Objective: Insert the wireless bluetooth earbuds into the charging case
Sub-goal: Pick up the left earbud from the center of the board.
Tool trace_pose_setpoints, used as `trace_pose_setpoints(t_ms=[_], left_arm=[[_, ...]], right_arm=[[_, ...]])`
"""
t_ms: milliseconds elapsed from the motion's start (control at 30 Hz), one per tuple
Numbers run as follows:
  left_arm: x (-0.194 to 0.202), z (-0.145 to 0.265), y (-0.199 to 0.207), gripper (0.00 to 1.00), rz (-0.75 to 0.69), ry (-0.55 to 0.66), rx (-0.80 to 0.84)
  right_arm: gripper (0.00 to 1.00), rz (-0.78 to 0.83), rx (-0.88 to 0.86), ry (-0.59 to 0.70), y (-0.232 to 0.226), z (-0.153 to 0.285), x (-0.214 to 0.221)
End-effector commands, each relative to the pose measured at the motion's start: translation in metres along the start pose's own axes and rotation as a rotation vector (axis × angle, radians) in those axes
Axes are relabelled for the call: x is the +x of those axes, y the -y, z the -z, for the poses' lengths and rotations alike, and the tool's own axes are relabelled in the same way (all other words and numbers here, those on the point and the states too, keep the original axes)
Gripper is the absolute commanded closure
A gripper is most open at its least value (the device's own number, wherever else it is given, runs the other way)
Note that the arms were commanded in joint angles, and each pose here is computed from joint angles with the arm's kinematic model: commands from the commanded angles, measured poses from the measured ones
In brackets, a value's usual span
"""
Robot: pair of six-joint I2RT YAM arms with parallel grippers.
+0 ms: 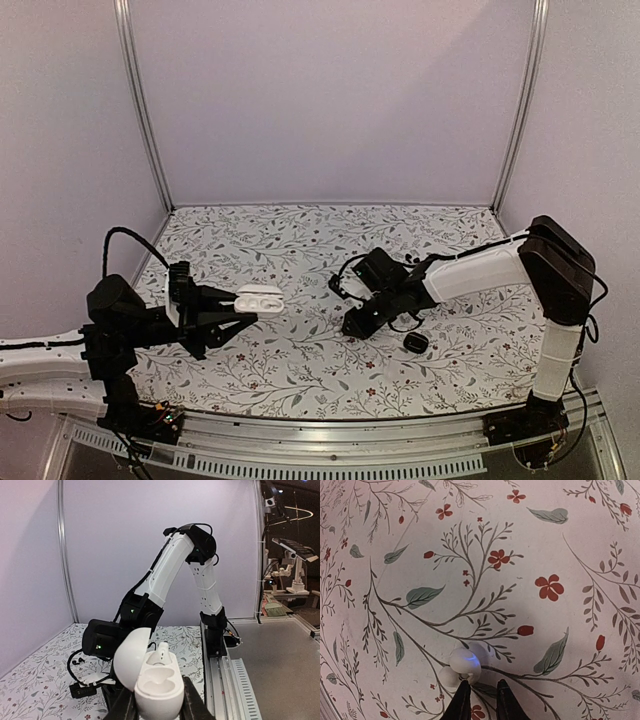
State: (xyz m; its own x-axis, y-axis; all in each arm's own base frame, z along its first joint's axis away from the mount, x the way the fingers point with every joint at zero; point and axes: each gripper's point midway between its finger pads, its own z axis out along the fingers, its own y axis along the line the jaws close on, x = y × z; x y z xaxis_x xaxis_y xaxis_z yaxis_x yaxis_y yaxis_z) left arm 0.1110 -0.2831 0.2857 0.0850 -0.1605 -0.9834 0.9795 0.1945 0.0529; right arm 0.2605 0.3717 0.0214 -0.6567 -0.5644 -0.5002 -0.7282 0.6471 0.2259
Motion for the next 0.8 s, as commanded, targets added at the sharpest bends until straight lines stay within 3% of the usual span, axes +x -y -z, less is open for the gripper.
trace_pose_setpoints(t_ms=[0, 767], left_arm=[[0.001, 0.002, -0.005, 1.0, -0.005, 0.002, -0.022], [0.002, 0.003, -0.004, 1.0, -0.006, 0.005, -0.021]], right_arm=[[0.83, -0.002, -0.006, -0.003, -0.002, -0.008, -0.005], [0.82, 0.006, -0.026, -0.038, -0.005, -0.016, -0.006]])
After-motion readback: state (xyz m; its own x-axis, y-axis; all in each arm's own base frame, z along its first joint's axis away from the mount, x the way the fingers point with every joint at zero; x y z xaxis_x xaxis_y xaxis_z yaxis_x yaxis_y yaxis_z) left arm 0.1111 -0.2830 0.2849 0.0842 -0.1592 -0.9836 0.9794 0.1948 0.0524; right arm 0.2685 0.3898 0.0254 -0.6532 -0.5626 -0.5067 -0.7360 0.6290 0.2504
